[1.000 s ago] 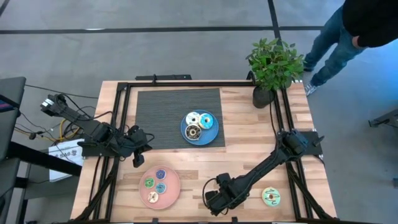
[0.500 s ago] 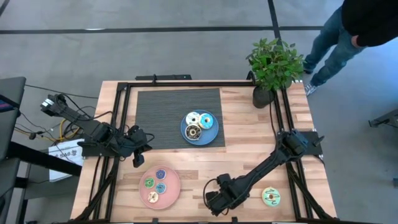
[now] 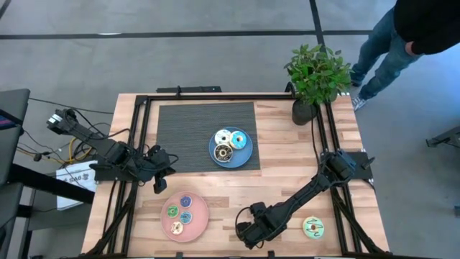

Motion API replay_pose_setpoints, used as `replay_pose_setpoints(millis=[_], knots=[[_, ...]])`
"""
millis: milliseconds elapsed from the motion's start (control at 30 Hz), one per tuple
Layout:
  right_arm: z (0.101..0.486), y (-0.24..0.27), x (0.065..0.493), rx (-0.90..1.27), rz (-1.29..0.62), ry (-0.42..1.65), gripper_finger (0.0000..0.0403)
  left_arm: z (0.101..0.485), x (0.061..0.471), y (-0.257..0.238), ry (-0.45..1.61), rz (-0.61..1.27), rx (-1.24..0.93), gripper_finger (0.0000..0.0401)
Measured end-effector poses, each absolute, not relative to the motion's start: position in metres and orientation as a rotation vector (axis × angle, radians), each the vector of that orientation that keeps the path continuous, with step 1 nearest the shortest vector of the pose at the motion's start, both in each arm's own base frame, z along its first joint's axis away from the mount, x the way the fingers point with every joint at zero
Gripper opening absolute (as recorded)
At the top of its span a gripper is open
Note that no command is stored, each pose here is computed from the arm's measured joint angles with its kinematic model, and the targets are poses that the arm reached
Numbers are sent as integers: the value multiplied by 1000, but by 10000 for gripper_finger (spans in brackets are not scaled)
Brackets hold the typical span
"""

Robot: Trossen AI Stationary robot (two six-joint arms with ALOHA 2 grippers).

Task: Pick & Place donuts
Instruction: Put the small dark blue donut on the pink plate

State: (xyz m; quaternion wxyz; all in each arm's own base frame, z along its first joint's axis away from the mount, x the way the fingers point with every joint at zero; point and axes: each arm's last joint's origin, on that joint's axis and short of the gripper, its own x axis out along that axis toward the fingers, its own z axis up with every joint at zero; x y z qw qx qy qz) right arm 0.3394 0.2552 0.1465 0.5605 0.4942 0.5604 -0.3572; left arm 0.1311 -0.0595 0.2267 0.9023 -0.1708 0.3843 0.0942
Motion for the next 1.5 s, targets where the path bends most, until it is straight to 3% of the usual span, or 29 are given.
replay_pose_setpoints(millis=[1033, 1500], knots=[[129, 253, 344, 1158, -864, 1385, 263, 227, 131, -60, 796, 192, -354, 0], [136, 254, 345, 1106, -863, 1407, 198, 227, 131, -59, 796, 193, -355, 0]])
